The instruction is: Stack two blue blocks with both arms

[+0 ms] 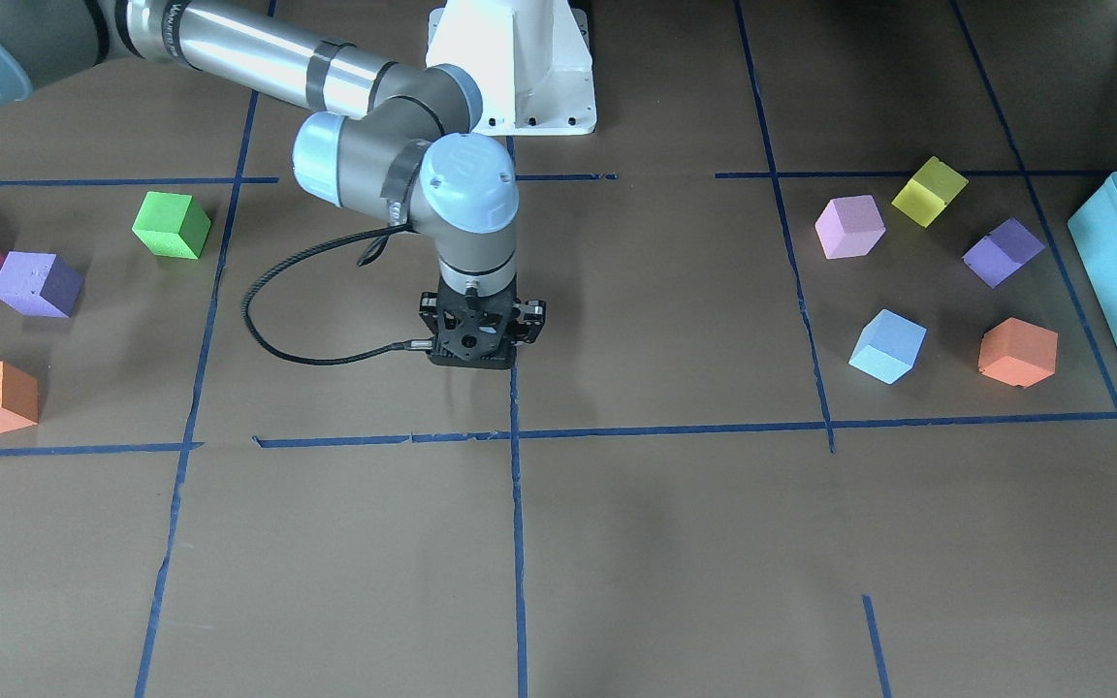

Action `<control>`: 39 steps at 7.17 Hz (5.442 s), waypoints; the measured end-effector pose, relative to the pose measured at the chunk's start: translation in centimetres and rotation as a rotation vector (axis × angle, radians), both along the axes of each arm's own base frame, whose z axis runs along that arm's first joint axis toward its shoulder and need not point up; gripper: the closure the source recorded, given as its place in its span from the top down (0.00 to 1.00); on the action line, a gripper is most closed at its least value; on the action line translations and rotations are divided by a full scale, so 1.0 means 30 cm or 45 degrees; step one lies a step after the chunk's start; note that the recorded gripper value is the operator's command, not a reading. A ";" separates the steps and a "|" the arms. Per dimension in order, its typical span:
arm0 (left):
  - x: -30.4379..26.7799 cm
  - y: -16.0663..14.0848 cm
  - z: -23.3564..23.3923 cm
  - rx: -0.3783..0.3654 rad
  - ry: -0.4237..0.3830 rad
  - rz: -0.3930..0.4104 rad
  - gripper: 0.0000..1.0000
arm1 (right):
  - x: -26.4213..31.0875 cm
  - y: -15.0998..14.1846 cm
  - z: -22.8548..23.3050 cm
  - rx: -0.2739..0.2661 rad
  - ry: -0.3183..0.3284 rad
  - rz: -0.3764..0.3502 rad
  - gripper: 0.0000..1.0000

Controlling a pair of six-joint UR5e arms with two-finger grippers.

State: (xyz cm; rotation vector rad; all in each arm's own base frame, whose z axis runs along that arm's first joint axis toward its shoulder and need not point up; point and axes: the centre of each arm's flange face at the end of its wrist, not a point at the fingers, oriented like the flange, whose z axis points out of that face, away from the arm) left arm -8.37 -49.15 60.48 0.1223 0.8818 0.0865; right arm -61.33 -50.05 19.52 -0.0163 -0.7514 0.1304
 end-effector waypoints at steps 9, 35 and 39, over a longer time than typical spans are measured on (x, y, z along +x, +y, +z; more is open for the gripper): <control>0.001 0.006 0.005 -0.004 0.001 0.000 1.00 | -0.139 0.068 -0.001 0.027 0.050 -0.064 0.25; 1.161 0.006 -0.316 0.531 -0.051 0.347 0.99 | 1.031 0.042 0.061 0.152 -0.115 0.007 1.00; 1.219 -0.044 -0.337 0.494 -0.125 0.380 0.99 | 1.052 0.028 0.104 0.183 -0.084 -0.022 1.00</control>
